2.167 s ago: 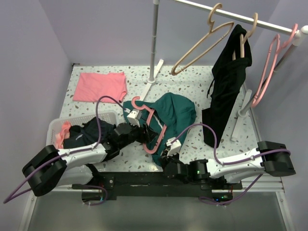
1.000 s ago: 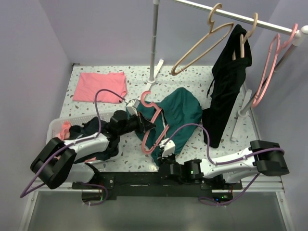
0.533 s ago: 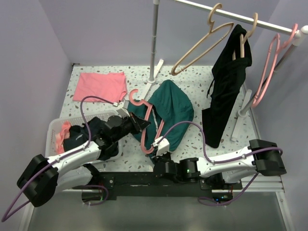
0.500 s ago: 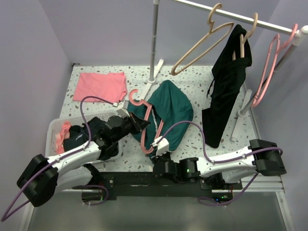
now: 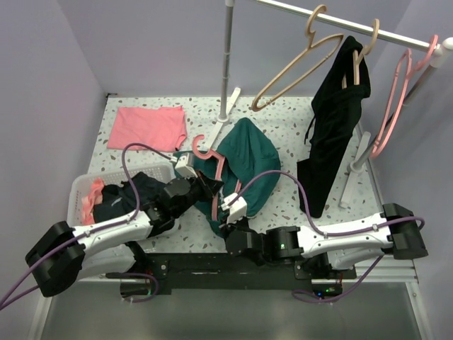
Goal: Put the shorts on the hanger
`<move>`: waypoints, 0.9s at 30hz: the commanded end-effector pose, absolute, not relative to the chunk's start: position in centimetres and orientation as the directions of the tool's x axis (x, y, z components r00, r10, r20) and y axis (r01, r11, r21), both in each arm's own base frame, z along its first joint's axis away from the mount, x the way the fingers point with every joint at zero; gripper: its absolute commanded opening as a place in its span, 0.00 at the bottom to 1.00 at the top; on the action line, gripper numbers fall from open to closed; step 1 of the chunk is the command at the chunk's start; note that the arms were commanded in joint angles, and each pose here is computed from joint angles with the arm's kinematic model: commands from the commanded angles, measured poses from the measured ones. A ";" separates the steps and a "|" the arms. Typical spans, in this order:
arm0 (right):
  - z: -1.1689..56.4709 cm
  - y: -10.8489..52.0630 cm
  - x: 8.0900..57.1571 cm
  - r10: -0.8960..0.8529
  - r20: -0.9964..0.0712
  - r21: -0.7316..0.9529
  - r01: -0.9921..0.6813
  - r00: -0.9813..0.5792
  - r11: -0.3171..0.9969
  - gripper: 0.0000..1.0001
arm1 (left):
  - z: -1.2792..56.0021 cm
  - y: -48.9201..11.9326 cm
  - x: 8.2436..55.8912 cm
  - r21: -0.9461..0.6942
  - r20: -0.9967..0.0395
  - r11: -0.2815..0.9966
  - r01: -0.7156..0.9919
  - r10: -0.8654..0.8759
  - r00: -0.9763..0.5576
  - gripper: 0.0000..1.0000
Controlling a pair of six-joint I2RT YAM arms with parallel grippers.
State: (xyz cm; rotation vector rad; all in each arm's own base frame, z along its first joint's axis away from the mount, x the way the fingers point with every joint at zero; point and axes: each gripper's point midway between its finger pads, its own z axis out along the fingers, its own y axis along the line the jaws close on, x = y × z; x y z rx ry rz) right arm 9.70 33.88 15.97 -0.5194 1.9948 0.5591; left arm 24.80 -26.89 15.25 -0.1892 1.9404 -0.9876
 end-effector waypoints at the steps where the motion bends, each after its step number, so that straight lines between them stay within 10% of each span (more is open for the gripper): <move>1: 22.5 36.1 9.8 -0.001 -0.913 0.264 -0.594 -0.408 0.760 0.00 | 19.0 -27.5 26.5 -0.679 -0.724 0.663 0.314 -0.534 -0.437 0.00; 22: 26.9 29.7 12.9 0.064 -0.908 0.324 -0.599 -0.413 0.732 0.00 | 30.6 -23.6 20.7 -0.184 -0.889 0.781 0.597 0.127 -0.440 0.00; 27: 26.4 31.1 12.0 0.003 -0.907 0.306 -0.652 -0.422 0.693 0.34 | 31.1 -22.4 19.7 -0.137 -0.867 0.773 0.620 0.209 -0.452 0.00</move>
